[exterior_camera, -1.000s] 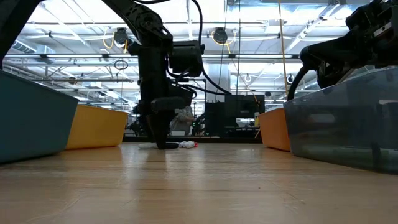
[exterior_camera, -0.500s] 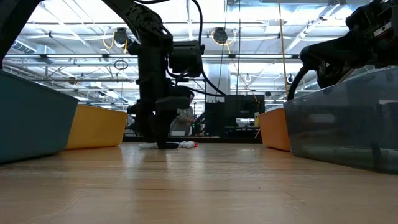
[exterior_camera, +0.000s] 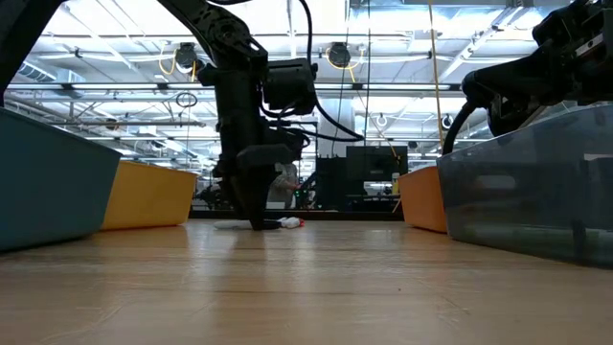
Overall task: Pick & Place Markers
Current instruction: Put the bottom black mini marker into the yellow bin
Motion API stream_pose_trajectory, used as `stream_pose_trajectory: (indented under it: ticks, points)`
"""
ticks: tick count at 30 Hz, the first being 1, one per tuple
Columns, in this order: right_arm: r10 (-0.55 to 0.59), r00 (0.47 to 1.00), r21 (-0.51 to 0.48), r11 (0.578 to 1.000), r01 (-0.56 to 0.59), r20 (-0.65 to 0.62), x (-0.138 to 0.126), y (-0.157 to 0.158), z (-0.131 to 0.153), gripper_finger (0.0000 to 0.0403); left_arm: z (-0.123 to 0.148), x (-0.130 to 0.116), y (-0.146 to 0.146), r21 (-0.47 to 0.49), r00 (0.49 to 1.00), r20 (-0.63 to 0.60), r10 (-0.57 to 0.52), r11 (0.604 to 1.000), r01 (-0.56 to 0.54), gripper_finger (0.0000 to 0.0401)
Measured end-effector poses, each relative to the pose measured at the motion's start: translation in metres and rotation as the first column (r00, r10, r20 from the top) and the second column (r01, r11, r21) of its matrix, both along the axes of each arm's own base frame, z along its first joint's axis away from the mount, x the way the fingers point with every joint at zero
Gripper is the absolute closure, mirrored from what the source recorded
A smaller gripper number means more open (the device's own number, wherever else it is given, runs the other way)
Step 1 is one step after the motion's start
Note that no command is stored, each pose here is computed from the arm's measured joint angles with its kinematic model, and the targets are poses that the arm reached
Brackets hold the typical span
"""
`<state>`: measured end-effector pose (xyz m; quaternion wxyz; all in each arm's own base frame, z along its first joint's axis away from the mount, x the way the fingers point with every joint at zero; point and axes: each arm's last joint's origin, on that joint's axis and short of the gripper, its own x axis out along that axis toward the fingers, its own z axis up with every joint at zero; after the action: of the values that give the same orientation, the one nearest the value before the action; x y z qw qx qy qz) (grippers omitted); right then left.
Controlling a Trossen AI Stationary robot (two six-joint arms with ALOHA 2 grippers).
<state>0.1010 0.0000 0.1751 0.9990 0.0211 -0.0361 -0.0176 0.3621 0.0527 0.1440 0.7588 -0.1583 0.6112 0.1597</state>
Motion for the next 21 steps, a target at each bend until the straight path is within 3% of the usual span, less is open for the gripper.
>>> stream_pose_trajectory:
  ticks: [16,21]
  points:
    - [0.0,1.0,0.0,1.0,0.0,0.0,0.0,0.0,-0.0001,0.0399,0.0001,-0.0002,0.0002,-0.01,0.999,0.0,0.044,0.999,-0.044,0.0191]
    - [0.0,1.0,0.0,1.0,0.0,0.0,0.0,0.0,-0.0001,0.0399,0.0,-0.0003,0.0003,-0.009,0.999,-0.001,0.044,0.999,-0.044,0.0229]
